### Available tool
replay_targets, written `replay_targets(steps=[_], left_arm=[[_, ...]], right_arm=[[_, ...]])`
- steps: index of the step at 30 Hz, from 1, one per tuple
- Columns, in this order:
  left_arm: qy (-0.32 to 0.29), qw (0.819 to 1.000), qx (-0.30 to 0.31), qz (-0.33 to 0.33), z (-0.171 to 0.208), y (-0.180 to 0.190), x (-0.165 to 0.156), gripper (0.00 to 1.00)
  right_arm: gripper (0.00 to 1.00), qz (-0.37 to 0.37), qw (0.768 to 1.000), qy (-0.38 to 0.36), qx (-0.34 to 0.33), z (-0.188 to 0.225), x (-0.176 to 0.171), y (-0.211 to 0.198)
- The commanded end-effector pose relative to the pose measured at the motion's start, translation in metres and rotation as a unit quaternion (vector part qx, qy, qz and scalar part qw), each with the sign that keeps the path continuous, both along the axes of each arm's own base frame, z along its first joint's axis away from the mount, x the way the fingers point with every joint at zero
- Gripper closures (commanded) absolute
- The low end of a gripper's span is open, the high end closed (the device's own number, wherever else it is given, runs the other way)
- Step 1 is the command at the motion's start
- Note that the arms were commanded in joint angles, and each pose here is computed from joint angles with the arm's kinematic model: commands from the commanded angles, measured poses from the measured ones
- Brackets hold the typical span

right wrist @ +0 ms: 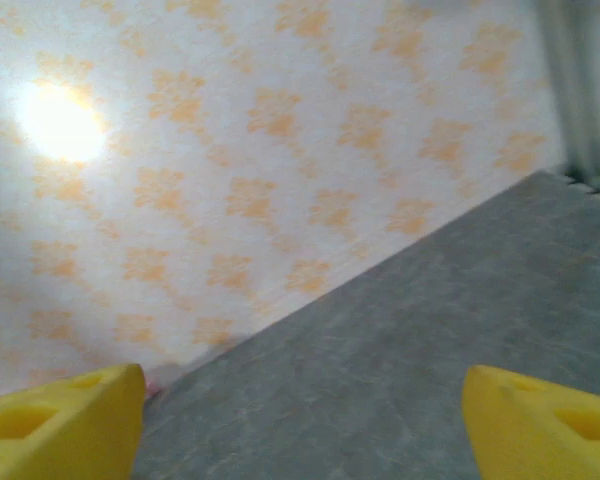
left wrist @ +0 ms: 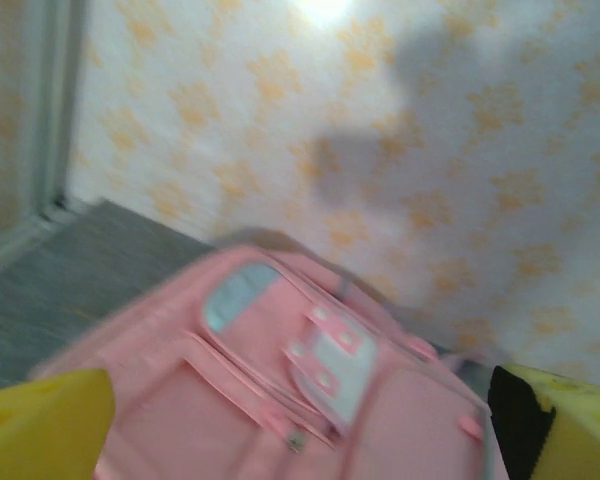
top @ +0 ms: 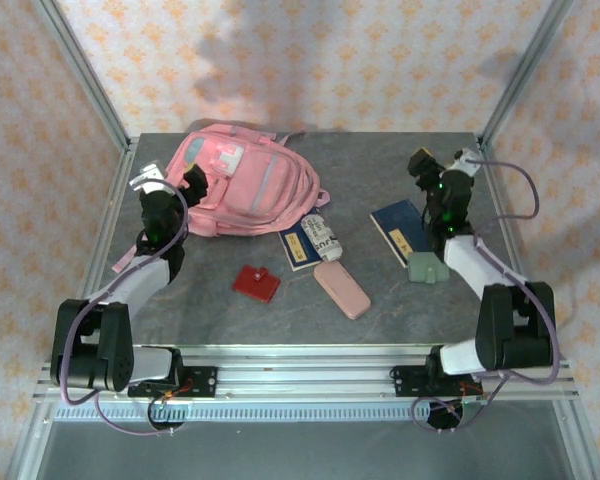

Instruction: Pack the student bag

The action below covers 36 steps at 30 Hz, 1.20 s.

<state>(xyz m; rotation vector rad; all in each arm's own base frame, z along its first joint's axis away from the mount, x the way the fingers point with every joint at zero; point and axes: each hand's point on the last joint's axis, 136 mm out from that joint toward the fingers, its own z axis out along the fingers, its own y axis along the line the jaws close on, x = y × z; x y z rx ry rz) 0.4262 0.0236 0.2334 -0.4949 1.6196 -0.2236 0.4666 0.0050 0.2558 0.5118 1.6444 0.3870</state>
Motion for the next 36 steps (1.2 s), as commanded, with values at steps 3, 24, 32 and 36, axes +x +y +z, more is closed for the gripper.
replay_targets(steps=[3,24,32,36], left_arm=[[0.119,0.983,-0.092,-0.102,-0.051,-0.057,0.004,0.36],[0.232,0.961,-0.125,-0.083,-0.155,-0.084,-0.045,0.49],[0.263,0.955,-0.118,-0.072,-0.181,-0.083,-0.035,0.65],[0.272,0.952,-0.119,-0.072,-0.187,-0.084,-0.033,0.7]], right_arm=[[0.38,0.199,0.964,0.141,0.107,-0.056,0.032,0.089],[0.35,0.374,0.865,0.289,0.17,-0.181,0.088,0.267],[0.86,0.425,0.838,0.284,0.19,-0.171,0.086,0.293],[1.0,0.439,0.839,0.256,0.197,-0.139,0.076,0.293]])
